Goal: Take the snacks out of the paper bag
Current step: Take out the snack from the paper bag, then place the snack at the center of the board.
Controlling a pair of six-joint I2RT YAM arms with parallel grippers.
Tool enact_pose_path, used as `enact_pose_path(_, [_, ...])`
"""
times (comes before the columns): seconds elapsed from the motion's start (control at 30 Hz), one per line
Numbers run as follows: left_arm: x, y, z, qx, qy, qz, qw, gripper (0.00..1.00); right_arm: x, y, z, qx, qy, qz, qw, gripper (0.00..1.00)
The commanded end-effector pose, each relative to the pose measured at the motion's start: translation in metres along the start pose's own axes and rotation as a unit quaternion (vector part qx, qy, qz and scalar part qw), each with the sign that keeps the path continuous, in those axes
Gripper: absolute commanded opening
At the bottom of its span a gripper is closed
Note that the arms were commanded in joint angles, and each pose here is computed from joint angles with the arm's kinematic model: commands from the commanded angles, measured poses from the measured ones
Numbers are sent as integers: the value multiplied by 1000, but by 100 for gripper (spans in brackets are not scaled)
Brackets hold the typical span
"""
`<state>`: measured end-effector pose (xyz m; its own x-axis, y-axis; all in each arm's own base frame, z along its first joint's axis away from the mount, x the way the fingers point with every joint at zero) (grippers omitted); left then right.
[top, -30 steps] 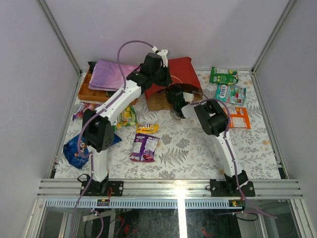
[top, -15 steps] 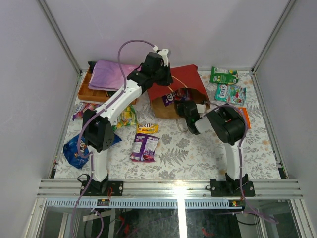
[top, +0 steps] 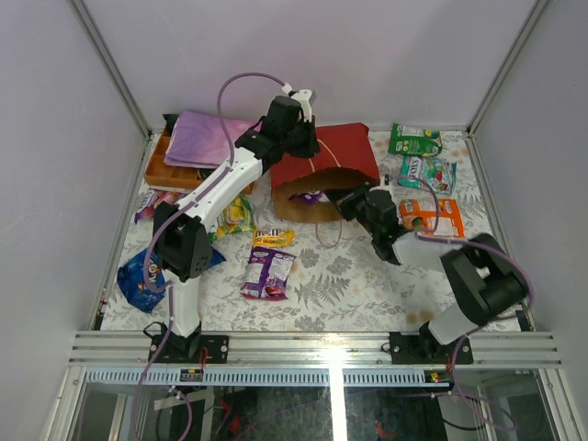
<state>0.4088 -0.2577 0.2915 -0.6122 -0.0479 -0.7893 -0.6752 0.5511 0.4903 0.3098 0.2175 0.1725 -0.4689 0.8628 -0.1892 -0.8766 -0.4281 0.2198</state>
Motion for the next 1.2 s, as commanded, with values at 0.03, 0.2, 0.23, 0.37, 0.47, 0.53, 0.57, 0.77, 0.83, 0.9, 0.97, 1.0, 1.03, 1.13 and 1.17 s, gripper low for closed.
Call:
enact_pose_path(0.03, [-6,-3,5,-18,1,-19,1000,0,1,64,4,-19,48,15,999,0])
enact_pose_path(0.2, [-5,-9,9,-26,2,-16,1000,0,3,115,-3,-4,112,61,992,0])
enact_pose_path(0.23, [-5,-10,10,-27,3,-16,999,0,4,124,-5,-11,127,77,989,0])
enact_pose_path(0.37, [-5,-10,13,-37,5,-17,999,0,14,157,-22,-9,164,160,973,0])
enact_pose_path(0.47, [-3,-10,16,-47,6,-16,999,0,20,178,-35,3,180,217,959,0])
enact_pose_path(0.53, [-1,-11,19,-52,7,-15,999,0,22,189,-44,12,187,239,953,0])
enact_pose_path(0.57, [0,-11,20,-53,8,-14,998,0,23,193,-49,22,191,246,950,0])
enact_pose_path(0.77, [2,-12,22,-53,10,-13,998,0,24,197,-69,66,177,238,953,0])
enact_pose_path(0.83, [2,-13,22,-51,10,-12,999,0,23,190,-68,66,181,229,954,0])
enact_pose_path(0.9, [3,-12,21,-51,6,-8,999,0,23,184,-69,74,184,231,952,0])
enact_pose_path(0.97, [3,-10,23,-54,-1,-2,999,0,26,180,-73,81,177,244,950,0])
enact_pose_path(1.0, [4,-9,24,-56,-6,2,998,0,27,180,-79,87,170,250,949,0])
enact_pose_path(1.03, [7,-8,26,-63,-9,8,998,0,29,181,-89,99,161,253,949,0])
enact_pose_path(1.13, [11,-6,32,-73,-9,13,997,0,33,186,-110,123,139,251,950,0])
enact_pose_path(1.17, [12,-6,33,-72,-9,14,997,0,34,188,-116,132,134,250,950,0])
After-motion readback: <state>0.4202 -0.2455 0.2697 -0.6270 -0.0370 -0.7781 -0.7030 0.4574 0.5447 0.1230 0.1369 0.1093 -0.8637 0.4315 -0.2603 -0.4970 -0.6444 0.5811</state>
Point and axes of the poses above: each gripper's point midway between its finger pads, its own y axis back along the fingers, its own z axis along the line the jaws close on, x = y × z, the point moved 10 cm from there along y, back along the fingers
